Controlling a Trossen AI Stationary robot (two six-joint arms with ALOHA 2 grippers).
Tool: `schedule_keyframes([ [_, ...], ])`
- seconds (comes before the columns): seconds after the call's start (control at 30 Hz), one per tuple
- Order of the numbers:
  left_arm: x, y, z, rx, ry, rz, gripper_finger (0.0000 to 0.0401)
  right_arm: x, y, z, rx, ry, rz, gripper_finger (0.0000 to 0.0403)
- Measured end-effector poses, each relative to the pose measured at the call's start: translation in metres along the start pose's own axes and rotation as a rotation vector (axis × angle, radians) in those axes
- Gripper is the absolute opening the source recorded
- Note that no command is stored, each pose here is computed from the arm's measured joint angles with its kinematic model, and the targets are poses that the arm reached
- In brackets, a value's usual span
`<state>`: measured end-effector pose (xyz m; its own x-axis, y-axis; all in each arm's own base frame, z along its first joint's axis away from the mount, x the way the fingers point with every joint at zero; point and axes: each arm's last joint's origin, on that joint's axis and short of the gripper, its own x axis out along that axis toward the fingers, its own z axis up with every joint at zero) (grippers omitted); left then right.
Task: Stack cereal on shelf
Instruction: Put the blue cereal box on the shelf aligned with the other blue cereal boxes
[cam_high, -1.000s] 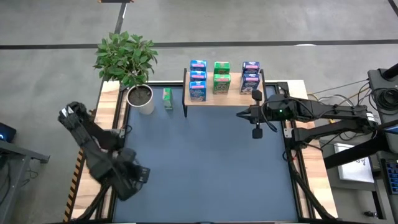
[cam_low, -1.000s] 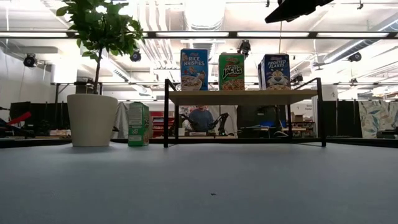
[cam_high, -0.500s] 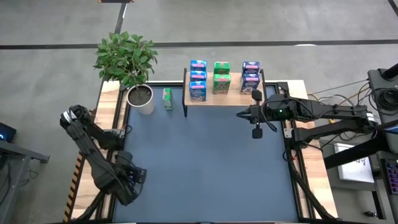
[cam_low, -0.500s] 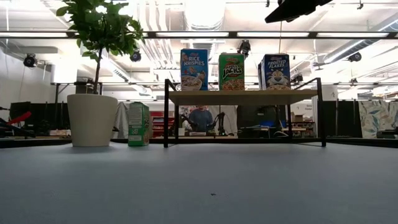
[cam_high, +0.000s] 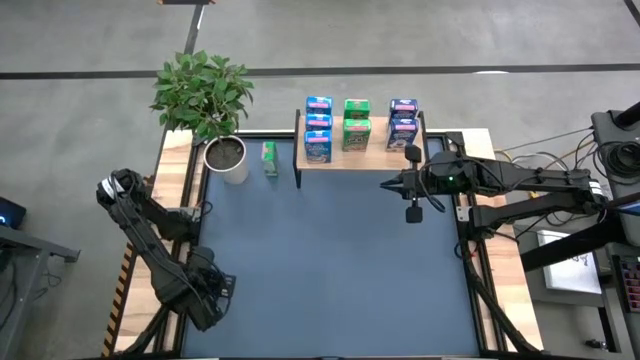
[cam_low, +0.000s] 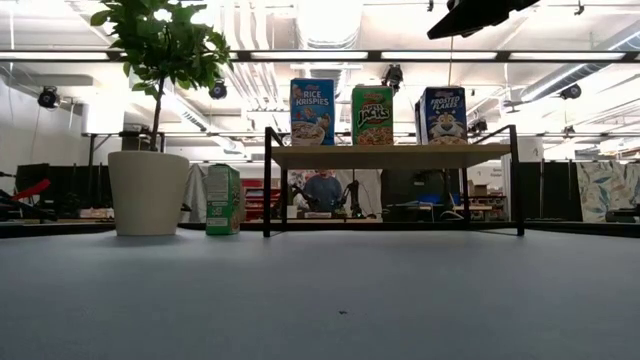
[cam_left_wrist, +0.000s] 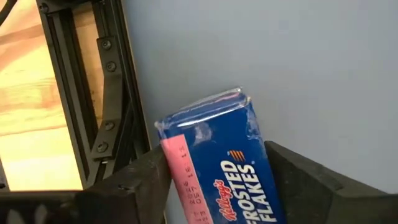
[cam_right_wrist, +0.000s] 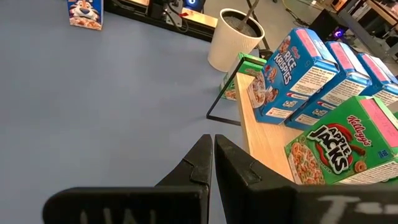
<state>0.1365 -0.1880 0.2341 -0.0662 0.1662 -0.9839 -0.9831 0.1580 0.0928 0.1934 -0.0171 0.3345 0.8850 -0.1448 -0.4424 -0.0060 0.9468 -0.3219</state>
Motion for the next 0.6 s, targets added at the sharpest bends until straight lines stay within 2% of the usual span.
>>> schedule_keyframes([
  [0.17,-0.002,-0.001,0.000,0.010,0.006,-0.007,0.0195,0.000,0.000,0.000,0.007,0.001,0.001,0.0009],
  [0.37,-0.002,-0.001,0.000,0.024,0.002,-0.015,0.0177,0.000,0.000,0.000,0.006,0.001,0.001,0.0009],
  [0.43,-0.006,-0.004,0.000,0.052,-0.032,-0.068,0.0174,0.000,0.000,0.000,0.005,0.000,0.000,0.0009],
  [0.6,-0.028,-0.019,0.008,0.172,-0.195,-0.285,0.0173,-0.002,0.000,-0.001,0.006,0.001,0.000,0.0009],
])
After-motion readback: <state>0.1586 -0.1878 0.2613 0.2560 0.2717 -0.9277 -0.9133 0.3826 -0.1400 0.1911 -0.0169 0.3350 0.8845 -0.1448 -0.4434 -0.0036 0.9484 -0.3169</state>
